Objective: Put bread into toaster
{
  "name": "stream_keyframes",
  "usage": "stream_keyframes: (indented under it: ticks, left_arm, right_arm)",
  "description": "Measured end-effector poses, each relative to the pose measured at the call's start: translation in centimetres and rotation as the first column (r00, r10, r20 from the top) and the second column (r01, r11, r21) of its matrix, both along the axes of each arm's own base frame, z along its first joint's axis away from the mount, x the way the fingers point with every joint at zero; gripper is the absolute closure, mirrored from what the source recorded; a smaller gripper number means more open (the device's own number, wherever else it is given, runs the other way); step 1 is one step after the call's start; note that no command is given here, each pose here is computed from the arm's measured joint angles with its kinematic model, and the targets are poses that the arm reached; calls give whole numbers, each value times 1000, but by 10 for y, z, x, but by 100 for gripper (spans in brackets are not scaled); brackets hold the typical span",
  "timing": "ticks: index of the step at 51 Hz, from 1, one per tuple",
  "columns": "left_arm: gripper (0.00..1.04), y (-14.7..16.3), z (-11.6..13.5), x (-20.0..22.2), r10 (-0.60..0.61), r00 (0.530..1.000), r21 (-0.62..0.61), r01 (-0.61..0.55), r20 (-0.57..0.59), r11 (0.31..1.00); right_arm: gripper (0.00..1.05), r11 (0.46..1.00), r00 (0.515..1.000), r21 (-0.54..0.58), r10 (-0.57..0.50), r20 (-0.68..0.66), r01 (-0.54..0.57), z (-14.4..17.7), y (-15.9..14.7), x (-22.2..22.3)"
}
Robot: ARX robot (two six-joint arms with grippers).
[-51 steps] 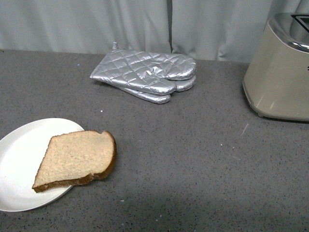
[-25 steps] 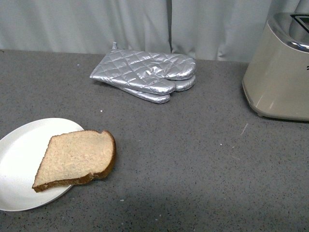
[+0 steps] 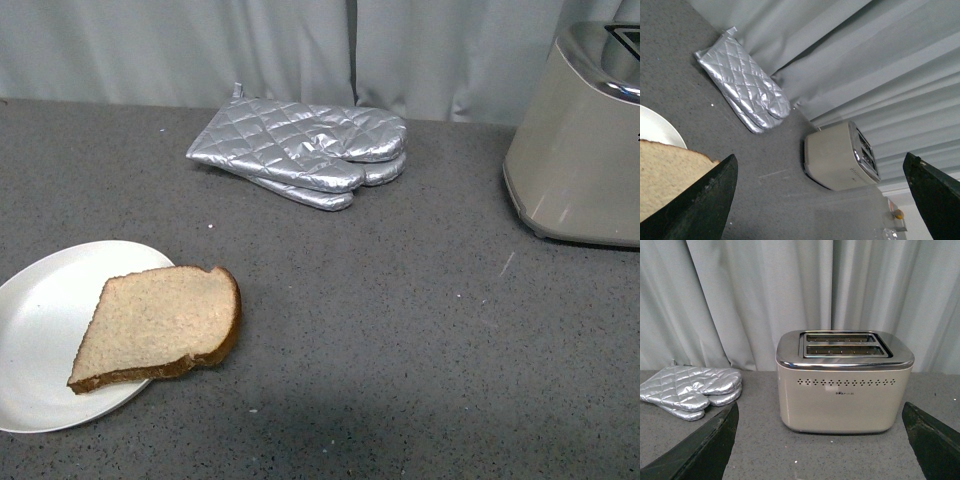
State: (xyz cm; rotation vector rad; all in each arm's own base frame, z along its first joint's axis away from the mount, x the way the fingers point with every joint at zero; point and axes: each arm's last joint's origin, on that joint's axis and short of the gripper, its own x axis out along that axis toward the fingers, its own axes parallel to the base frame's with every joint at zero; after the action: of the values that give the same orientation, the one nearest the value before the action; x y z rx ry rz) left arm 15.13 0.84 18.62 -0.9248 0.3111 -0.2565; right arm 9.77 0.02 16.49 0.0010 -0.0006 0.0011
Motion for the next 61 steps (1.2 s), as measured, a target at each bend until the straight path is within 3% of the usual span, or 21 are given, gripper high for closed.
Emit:
stream_keyframes:
  ticks: [12, 26, 45, 61]
  left_arm:
    - [7, 20, -10, 47, 2, 998, 86, 4, -68, 996]
    - [7, 56, -47, 98, -17, 976, 187, 58, -215, 981]
    - [7, 101, -87, 138, -12, 946, 351, 132, -324, 927]
    - [7, 116, -119, 148, -26, 907, 432, 226, -421, 873]
  right_arm:
    - [9, 1000, 1000, 0, 0, 0, 0, 0, 0, 0]
    - [9, 1000, 1000, 0, 0, 0, 0, 0, 0, 0]
    - [9, 1000, 1000, 0, 0, 0, 0, 0, 0, 0]
    - [9, 1000, 1000, 0, 0, 0, 0, 0, 0, 0]
